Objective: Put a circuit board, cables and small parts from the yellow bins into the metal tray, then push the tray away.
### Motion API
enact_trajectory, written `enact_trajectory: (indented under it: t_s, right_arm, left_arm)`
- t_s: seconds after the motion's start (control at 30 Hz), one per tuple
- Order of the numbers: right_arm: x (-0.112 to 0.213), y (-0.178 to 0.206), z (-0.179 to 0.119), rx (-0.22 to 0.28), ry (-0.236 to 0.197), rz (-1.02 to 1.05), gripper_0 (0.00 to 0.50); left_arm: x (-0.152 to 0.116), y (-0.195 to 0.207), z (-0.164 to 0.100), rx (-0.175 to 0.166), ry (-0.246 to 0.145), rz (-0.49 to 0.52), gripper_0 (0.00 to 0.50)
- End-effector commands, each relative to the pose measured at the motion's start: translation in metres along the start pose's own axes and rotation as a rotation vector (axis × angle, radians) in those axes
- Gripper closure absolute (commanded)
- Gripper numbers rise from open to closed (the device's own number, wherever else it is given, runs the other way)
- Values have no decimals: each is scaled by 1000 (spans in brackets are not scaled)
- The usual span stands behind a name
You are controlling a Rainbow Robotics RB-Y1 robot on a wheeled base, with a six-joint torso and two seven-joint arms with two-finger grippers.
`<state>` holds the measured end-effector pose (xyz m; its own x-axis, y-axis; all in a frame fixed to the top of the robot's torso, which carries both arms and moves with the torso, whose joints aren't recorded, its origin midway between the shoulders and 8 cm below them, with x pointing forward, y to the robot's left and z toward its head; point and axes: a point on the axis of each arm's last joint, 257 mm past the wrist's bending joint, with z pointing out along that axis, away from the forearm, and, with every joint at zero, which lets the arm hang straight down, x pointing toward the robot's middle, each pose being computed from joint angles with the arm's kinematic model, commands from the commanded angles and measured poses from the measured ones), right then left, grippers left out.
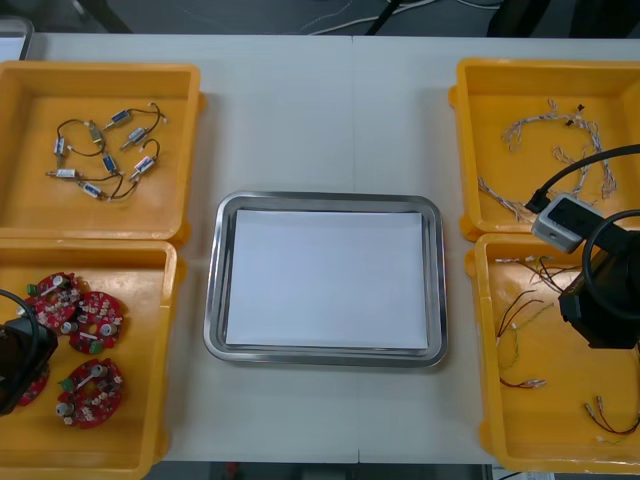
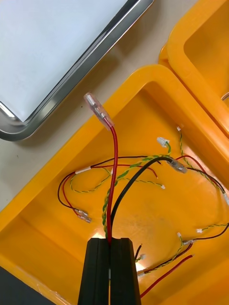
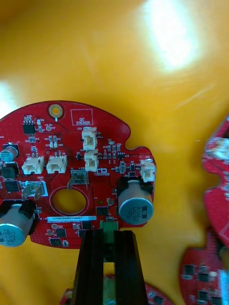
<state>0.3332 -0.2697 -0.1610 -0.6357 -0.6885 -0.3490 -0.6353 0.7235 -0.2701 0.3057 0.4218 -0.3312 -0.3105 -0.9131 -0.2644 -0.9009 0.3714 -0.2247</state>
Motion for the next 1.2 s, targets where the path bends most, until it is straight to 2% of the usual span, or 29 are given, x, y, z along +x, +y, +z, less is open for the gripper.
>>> enact_trajectory:
  t_s: [0.03,0.17,0.33,0.4,0.43,0.5,0.57,0.63,0.77,0.83,0.9,0.93,0.97,1.03,1.07,1.13,1.17,1.2]
  right_arm:
    - [-10,-2,-2,6,-14,-42,500]
    - [-10,-1,-2,1,-14,-40,500]
    - [-10,-1,-2,1,-14,-38,500]
    - [-11,1,-2,-4,-17,-37,500]
    - [-11,1,-2,-4,-17,-37,500]
    - [-11,1,-2,-4,-19,-38,500]
    - [-11,1,-2,-4,-19,-38,500]
    - [-11,0,-2,-2,-18,-37,500]
    - [-11,-1,-2,1,-17,-31,500]
    - [-11,0,-1,-2,-18,-25,500]
    - [-11,1,-1,-4,-18,-24,500]
    - [-11,1,-1,-4,-18,-24,500]
    - [-11,1,-1,-4,-18,-24,500]
    - [-11,1,-1,-4,-18,-24,500]
    - [-11,1,-1,-4,-18,-24,500]
    - [-11,1,-1,-4,-18,-24,500]
    - [-11,1,-1,-4,-18,-24,500]
    - [-11,1,-1,-4,-18,-24,500]
  left_arm:
    - [-19,15,-28,-17,-31,-25,500]
    - [-26,23,-47,-45,-51,-13,500]
    - [-37,22,-70,-41,-88,4,500]
    - [-52,4,-88,8,-142,23,500]
    - [-55,0,-92,18,-154,29,500]
    - [-63,-16,-108,60,-193,56,500]
    - [-66,-24,-115,83,-203,83,500]
    - [-67,-40,-126,121,-217,159,500]
    - [-60,-60,-136,171,-206,290,500]
    - [-49,-77,-142,210,-192,381,500]
    - [-45,-87,-147,233,-190,427,500]
    - [-37,-103,-155,274,-186,503,500]
    - [-34,-108,-158,288,-183,530,500]
    - [-21,-131,-171,343,-172,644,500]
    - [-17,-136,-173,354,-168,667,500]
    - [0,-162,-186,415,-140,752,500]
    - [4,-167,-188,425,-135,769,500]
    - [14,-179,-194,453,-118,806,500]
